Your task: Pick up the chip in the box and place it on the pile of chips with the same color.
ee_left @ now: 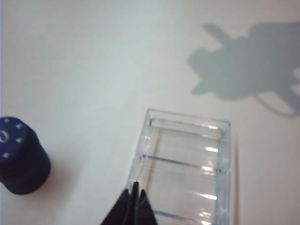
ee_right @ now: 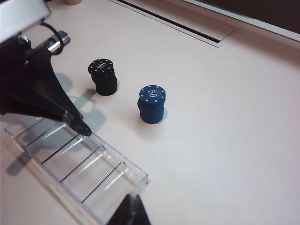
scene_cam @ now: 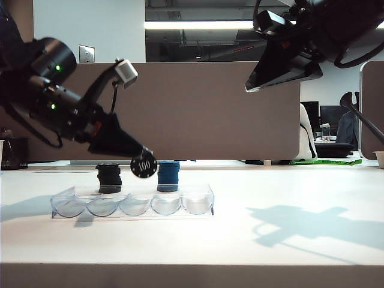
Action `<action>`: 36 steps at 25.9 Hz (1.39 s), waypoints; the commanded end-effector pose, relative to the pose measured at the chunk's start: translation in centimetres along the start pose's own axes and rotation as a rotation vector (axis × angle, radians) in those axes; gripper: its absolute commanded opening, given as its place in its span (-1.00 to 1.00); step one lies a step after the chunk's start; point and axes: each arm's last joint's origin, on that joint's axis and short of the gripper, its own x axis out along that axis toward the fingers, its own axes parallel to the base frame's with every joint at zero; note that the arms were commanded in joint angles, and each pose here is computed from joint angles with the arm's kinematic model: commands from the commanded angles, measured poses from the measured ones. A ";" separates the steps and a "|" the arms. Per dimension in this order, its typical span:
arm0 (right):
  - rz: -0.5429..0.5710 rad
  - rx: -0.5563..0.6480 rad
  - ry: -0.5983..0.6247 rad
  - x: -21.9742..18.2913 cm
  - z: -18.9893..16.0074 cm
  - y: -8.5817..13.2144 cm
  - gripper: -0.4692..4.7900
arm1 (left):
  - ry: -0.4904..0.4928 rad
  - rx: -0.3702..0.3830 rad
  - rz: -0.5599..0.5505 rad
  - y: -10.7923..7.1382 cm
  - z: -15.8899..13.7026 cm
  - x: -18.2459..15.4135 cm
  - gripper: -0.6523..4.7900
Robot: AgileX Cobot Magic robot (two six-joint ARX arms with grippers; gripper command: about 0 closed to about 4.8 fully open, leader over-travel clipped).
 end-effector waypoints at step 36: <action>-0.003 -0.006 -0.021 0.1 0.3 0.0 -0.84 | -0.524 -1.428 0.284 8.6 -6.9 -8.3 -0.78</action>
